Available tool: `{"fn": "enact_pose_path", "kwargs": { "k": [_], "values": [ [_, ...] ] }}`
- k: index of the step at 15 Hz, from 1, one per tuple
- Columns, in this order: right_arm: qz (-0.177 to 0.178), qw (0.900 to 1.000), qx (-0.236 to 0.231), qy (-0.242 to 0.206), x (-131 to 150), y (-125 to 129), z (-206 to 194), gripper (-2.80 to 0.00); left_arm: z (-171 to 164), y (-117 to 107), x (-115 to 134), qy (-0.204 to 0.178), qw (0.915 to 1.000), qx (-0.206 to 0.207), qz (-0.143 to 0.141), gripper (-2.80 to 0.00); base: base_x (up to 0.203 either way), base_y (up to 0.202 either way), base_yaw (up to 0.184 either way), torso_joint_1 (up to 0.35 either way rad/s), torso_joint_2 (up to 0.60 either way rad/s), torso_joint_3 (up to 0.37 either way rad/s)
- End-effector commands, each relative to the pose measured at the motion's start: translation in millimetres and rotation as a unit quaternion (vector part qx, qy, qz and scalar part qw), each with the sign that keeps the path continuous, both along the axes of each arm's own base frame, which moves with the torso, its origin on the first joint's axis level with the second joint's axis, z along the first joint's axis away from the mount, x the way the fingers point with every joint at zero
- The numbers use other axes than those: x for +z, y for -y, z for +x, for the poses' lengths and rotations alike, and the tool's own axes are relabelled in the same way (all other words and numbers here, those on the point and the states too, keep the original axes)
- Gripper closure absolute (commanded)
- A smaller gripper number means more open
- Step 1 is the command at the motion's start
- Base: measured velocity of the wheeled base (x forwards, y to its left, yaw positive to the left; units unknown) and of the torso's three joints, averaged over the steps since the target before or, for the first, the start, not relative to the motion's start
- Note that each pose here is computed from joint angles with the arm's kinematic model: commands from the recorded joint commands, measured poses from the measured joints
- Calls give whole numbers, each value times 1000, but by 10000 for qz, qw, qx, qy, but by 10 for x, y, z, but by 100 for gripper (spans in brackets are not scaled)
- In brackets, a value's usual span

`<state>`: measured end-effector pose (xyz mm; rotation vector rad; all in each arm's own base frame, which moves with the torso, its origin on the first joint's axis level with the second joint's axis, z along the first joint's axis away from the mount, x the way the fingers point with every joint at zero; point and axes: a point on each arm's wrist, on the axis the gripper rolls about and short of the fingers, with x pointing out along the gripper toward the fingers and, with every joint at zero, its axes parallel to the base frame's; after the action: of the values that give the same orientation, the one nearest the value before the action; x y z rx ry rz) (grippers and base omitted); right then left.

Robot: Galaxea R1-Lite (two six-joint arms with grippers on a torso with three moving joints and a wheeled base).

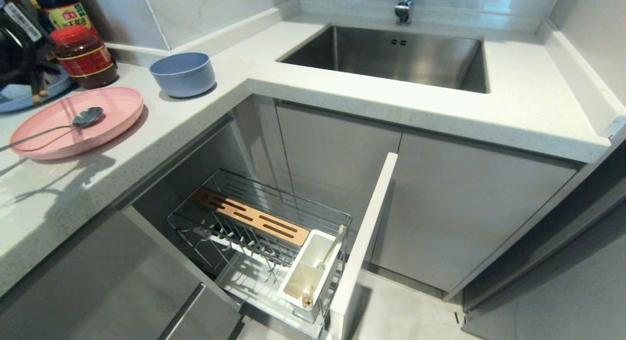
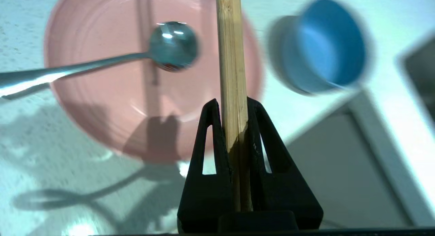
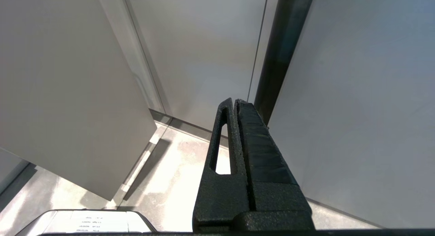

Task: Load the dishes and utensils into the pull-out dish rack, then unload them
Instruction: Pick up the chopsticks and place it in the cupboard

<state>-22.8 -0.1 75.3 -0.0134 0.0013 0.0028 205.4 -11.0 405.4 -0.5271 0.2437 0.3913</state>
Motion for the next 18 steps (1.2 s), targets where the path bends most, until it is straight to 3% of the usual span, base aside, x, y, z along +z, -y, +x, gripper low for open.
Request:
{"fn": "enact_pose_path", "kwargs": {
  "k": [1, 3, 6, 8, 10, 12, 14, 16, 18],
  "values": [
    [-2, 10000, 2, -1, 0, 0, 0, 0, -403, 71, 160, 428, 9984, -357, -100, 0, 0, 0, 0, 0, 0, 0],
    [-2, 10000, 2, -1, 0, 0, 0, 0, -560, 235, 164, 485, 9932, -1026, -264, 0, 0, 0, 0, 0, 0, 0],
    [-2, 10000, 2, -1, 0, 0, 0, 0, -797, 556, 89, 321, 9689, -2406, -490, 0, 0, 0, 0, 0, 0, 0],
    [-2, 10000, 2, -1, 0, 0, 0, 0, -856, 763, -55, -208, 9480, -3126, -557, 0, 0, 0, 0, 0, 0, 0],
    [-2, 10000, 2, -1, 0, 0, 0, 0, -859, 937, -227, -1202, 9163, -3770, -624, 0, 0, 0, 0, 0, 0, 0],
    [-2, 10000, 2, -1, 0, 0, 0, 0, -841, 992, -326, -2074, 8915, -3991, -536, 0, 0, 0, 0, 0, 0, 0],
    [-2, 10000, 2, -1, 0, 0, 0, 0, -761, 1081, -446, -2825, 8735, -3952, -320, 0, 0, 0, 0, 0, 0, 0],
    [-2, 10000, 2, -1, 0, 0, 0, 0, -683, 1155, -561, -3303, 8601, -3886, -109, 0, 0, 0, 0, 0, 0, 0],
    [-2, 10000, 2, -1, 0, 0, 0, 0, -651, 1186, -663, -3771, 8373, -3947, 294, 0, 0, 0, 0, 0, 0, 0]
  ]
}}
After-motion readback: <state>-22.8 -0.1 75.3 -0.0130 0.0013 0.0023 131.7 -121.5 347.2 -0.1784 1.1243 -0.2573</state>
